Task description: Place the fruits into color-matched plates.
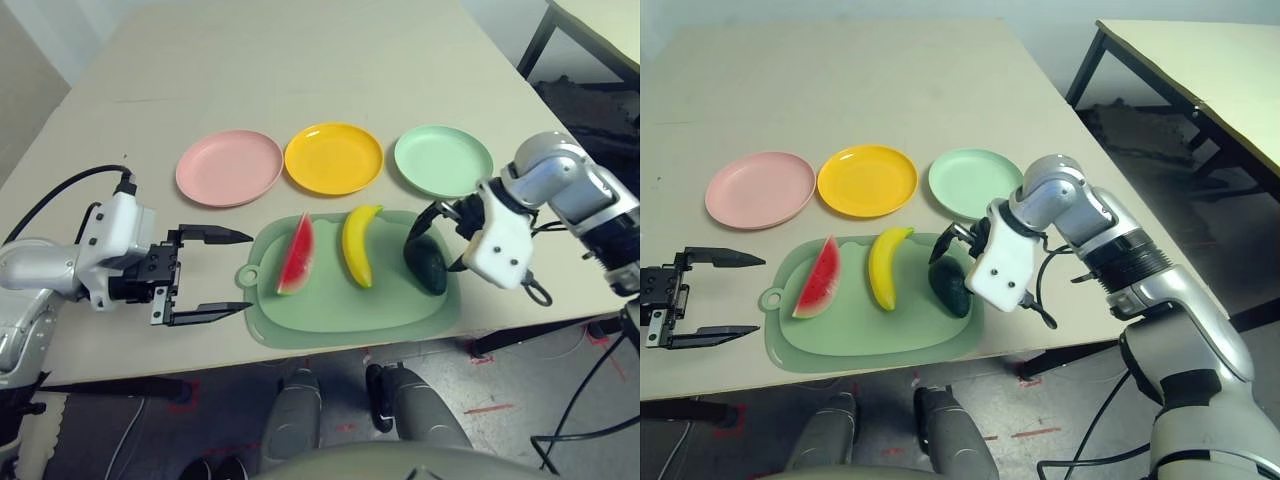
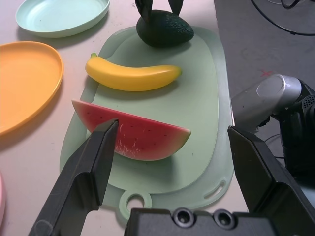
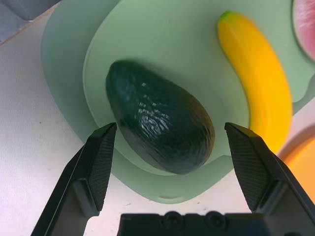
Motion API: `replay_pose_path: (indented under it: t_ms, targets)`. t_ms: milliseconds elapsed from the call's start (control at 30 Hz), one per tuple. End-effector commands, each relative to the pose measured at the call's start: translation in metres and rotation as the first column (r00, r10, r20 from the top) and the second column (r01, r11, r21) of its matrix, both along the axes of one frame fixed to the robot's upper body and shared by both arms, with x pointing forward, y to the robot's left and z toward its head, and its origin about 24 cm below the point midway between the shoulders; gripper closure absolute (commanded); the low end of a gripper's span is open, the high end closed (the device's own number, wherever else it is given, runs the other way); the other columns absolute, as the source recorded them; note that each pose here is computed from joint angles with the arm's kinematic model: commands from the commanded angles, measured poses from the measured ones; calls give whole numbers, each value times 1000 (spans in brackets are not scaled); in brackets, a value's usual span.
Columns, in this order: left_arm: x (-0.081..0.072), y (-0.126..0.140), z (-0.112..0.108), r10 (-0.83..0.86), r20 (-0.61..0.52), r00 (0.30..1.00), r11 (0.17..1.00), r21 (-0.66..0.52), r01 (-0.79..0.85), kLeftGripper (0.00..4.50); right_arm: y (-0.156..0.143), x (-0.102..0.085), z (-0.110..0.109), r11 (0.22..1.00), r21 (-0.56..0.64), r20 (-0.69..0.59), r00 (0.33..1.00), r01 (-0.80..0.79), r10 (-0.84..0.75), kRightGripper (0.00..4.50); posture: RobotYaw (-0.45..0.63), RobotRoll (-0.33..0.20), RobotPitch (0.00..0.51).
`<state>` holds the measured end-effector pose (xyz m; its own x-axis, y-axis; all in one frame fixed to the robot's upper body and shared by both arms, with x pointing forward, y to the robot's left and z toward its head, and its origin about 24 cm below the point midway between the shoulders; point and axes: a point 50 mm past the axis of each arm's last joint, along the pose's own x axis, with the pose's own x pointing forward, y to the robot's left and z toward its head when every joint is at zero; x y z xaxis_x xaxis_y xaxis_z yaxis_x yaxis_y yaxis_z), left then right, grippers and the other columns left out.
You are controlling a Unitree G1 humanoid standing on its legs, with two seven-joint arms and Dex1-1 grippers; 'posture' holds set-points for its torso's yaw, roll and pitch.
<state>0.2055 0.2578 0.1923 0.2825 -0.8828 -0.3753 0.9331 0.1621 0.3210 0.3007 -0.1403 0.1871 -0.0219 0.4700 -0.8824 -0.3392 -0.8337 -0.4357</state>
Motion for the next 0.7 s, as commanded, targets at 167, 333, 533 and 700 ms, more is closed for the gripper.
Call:
replay_pose_path:
  t_ms: [167,333,533,700]
  targets:
    - [-3,-2,2,-8,-2,1000,1000,19,8,0,1,-3,-10,999,-24,-48,998,27,-29,76,42,0,162]
    - [-3,-2,4,-10,-2,1000,1000,26,10,0,3,-4,-11,998,-24,-69,996,58,-60,76,38,0,168]
    - [-3,-5,6,-24,-2,1000,999,39,24,0,4,-7,-15,993,-35,-95,989,110,-113,76,34,0,167]
    - [-2,-8,7,-31,1,1000,999,39,31,0,7,-4,-15,986,-19,-84,982,167,-168,76,31,0,166]
